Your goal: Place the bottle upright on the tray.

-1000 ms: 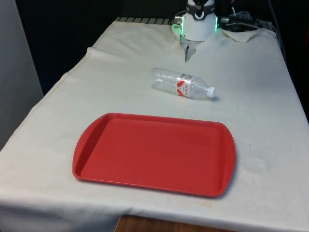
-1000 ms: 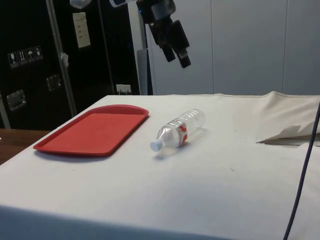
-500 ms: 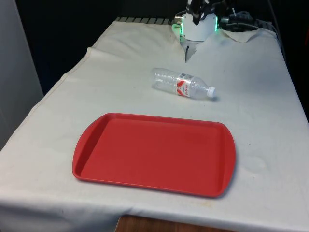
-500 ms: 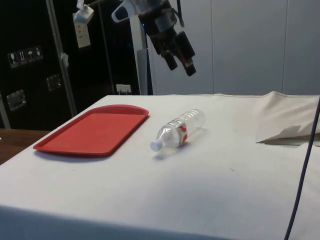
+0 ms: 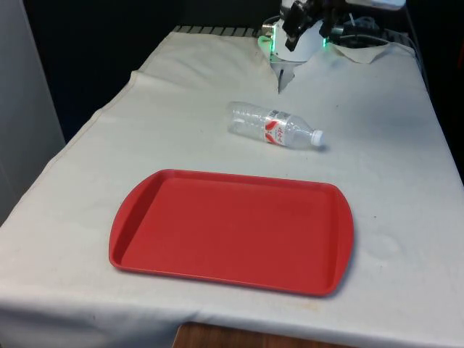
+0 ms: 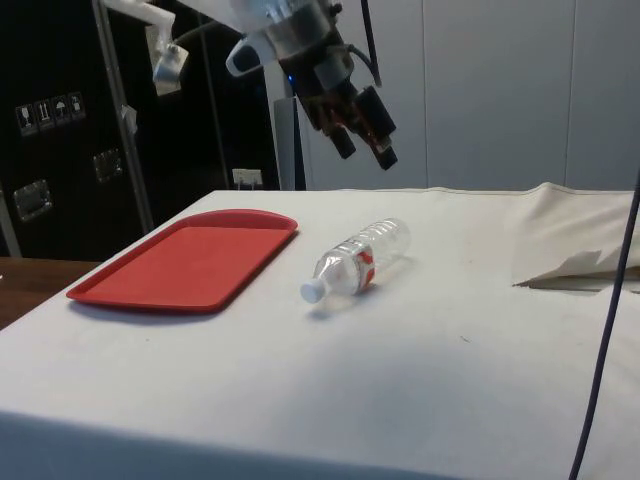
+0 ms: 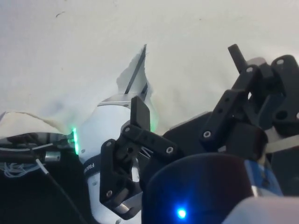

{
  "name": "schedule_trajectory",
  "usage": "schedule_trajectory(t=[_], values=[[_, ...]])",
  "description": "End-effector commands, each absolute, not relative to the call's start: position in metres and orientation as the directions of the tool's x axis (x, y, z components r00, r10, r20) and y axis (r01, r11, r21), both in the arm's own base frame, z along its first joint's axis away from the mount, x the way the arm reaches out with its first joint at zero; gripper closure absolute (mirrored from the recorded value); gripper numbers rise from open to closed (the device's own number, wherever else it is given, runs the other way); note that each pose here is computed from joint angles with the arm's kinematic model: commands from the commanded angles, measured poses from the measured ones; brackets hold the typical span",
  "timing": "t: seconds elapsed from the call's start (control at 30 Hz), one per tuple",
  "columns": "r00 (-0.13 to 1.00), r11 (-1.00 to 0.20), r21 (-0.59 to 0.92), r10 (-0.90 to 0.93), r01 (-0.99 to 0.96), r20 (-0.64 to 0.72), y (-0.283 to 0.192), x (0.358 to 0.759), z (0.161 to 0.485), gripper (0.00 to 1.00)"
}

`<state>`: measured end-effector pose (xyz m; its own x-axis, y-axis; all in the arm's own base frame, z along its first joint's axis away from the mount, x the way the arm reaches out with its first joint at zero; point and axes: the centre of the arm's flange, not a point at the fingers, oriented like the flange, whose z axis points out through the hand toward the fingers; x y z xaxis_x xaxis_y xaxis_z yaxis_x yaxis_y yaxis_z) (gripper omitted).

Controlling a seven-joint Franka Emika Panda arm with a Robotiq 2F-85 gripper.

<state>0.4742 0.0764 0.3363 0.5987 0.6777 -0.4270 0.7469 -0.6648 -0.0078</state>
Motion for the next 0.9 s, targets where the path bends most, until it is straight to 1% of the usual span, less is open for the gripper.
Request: schedule_trajectory(t=[0.0, 0.23, 0.27, 0.5, 0.53, 0.73, 0.87], values=[[0.584, -0.651, -0.005, 0.685, 0.759, -0.435, 0.077, 0.476, 0.331, 0.00], [0.546, -0.621, -0.015, 0.700, 0.784, -0.460, 0.077, 0.480, 0.317, 0.00], [0.553, -0.630, -0.020, 0.697, 0.777, -0.457, 0.076, 0.478, 0.319, 0.00], [0.506, -0.589, -0.025, 0.715, 0.808, -0.483, 0.076, 0.483, 0.301, 0.00], [0.512, -0.596, -0.028, 0.713, 0.803, -0.479, 0.075, 0.482, 0.303, 0.00], [0.470, -0.561, -0.035, 0.724, 0.827, -0.504, 0.075, 0.487, 0.288, 0.00], [0.460, -0.555, -0.041, 0.726, 0.831, -0.511, 0.075, 0.488, 0.284, 0.00]])
